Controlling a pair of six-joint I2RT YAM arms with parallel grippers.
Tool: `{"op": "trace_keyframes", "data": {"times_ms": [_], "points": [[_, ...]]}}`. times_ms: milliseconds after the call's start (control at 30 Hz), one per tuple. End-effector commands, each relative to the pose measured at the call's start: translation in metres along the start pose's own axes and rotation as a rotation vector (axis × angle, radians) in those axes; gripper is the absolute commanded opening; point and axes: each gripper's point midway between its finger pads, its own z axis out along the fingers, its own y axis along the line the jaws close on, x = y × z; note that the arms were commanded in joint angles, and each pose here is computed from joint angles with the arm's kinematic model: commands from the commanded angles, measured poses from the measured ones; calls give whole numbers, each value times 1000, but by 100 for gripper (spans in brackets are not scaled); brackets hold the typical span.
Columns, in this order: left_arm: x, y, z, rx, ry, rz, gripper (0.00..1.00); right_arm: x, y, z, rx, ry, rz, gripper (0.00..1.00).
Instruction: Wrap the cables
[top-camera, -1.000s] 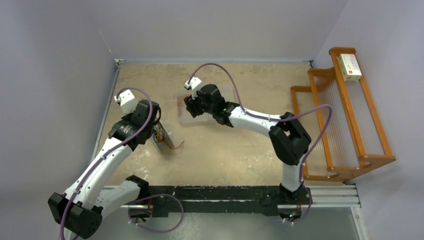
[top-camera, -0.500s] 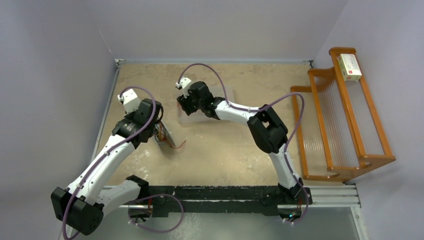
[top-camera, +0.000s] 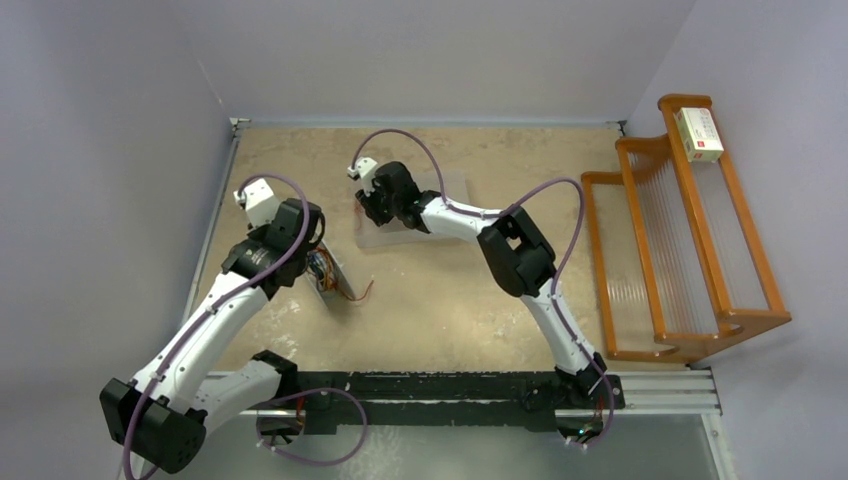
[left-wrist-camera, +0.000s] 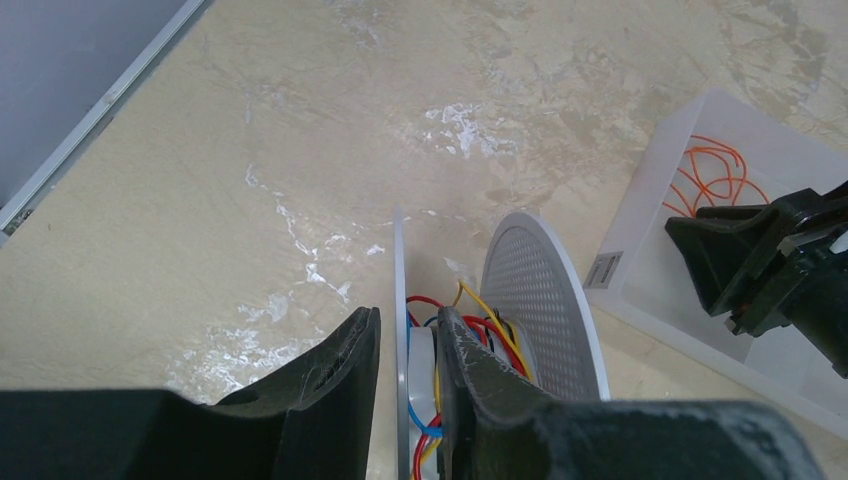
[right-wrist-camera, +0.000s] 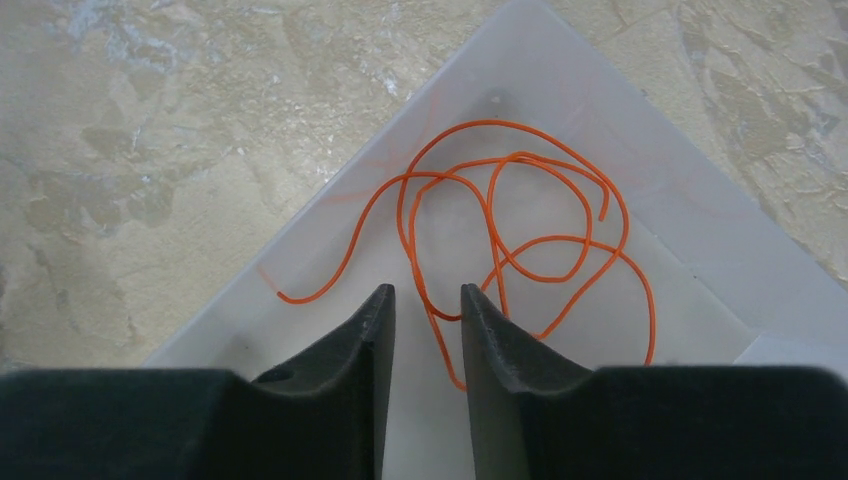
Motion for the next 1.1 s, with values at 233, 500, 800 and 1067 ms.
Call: {"op": "trace_keyframes", "data": {"times_ms": [233, 500, 800, 1067], "points": [[1, 1, -3, 32, -2, 4, 27, -52, 6, -26, -52, -143, -7, 0], [12, -7, -2, 72, 36, -4, 24, -76, 8, -69, -45, -231, 19, 0], [30, -16, 0, 123, 96, -12, 22, -74, 13, -102, -50, -283, 61, 0], [22, -15, -3, 119, 80, -16, 22, -71, 16, -121, -53, -298, 86, 0]]}}
